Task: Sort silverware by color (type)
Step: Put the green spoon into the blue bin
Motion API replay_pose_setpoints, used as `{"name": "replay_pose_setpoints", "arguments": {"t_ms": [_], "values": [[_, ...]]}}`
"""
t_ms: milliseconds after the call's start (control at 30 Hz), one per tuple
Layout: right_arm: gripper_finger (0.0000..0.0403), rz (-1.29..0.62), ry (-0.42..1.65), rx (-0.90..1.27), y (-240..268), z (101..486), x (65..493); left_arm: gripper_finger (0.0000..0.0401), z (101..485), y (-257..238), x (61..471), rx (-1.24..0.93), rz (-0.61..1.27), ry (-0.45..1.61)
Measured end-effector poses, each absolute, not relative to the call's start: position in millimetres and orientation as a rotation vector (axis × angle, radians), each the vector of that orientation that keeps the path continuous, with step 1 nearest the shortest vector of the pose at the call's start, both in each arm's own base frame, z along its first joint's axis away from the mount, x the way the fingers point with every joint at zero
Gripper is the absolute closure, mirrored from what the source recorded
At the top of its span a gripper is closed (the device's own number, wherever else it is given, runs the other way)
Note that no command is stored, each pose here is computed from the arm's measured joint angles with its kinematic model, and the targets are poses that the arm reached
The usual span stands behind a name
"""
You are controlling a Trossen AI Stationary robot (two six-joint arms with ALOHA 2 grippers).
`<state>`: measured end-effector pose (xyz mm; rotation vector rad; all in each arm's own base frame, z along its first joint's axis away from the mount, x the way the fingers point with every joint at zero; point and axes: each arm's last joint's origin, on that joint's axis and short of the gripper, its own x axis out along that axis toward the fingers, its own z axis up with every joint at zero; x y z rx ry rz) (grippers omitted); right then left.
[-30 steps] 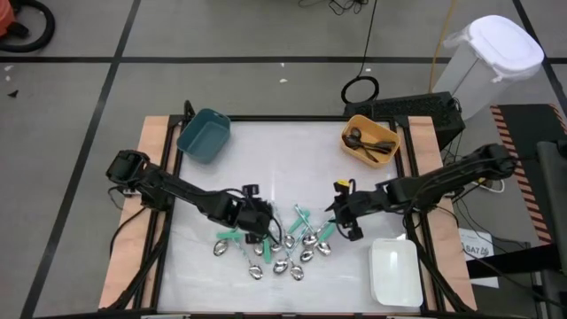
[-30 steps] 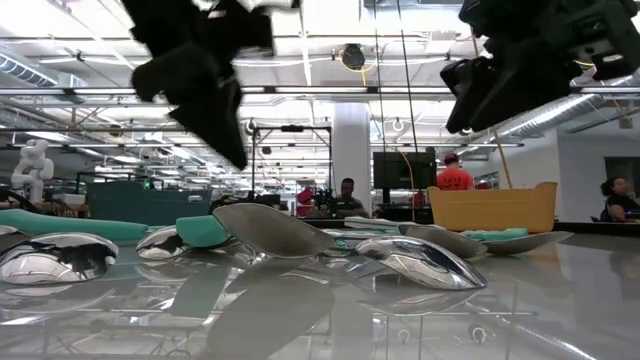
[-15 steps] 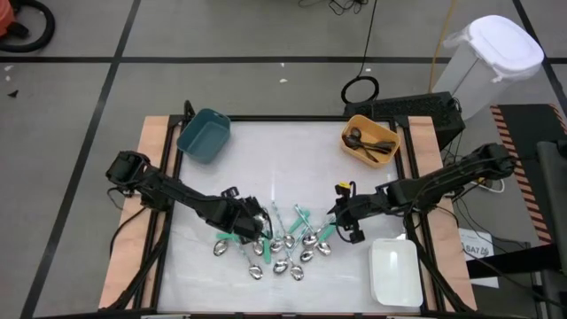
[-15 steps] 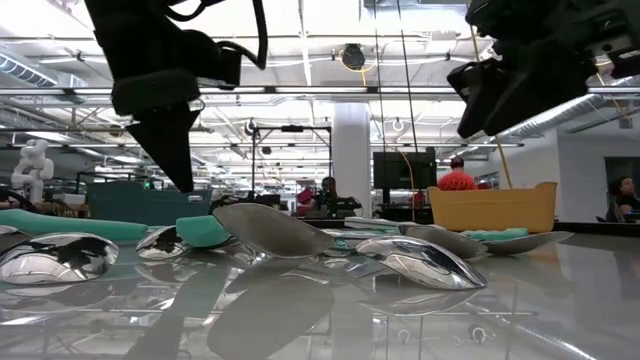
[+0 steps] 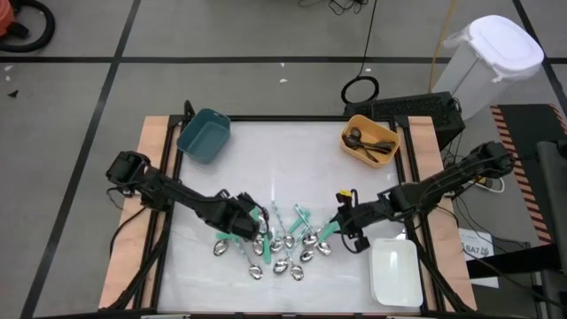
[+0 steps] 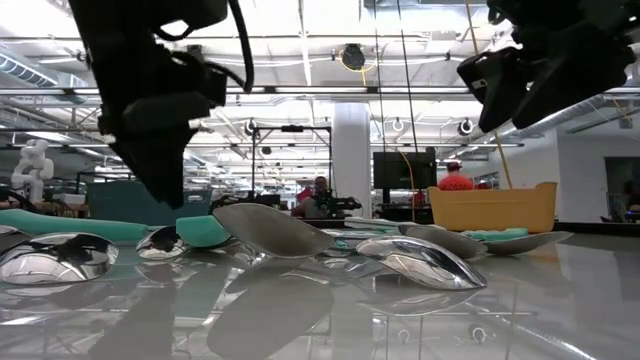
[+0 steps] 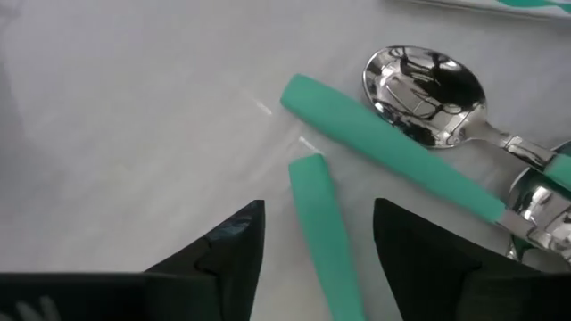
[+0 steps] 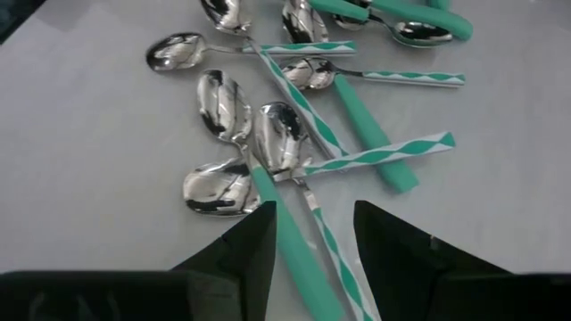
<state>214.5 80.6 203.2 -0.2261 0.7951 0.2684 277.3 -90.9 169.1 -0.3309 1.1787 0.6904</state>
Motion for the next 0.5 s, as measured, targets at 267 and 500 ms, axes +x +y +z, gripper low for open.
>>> {"name": "replay_pose_setpoints", "arguments": {"t_ms": [267, 500], "values": [[0.0255, 0.277, 0.793, -0.227, 83.7, 203.3, 213.4, 0.0185, 145.9, -86.4, 264.1, -0.356, 0.723, 1.19], [0.0255, 0.279, 0.791, -0.236, 83.7, 203.3, 213.4, 0.0205, 145.0, -88.2, 267.7, -0.357, 0.663, 1.18]]}}
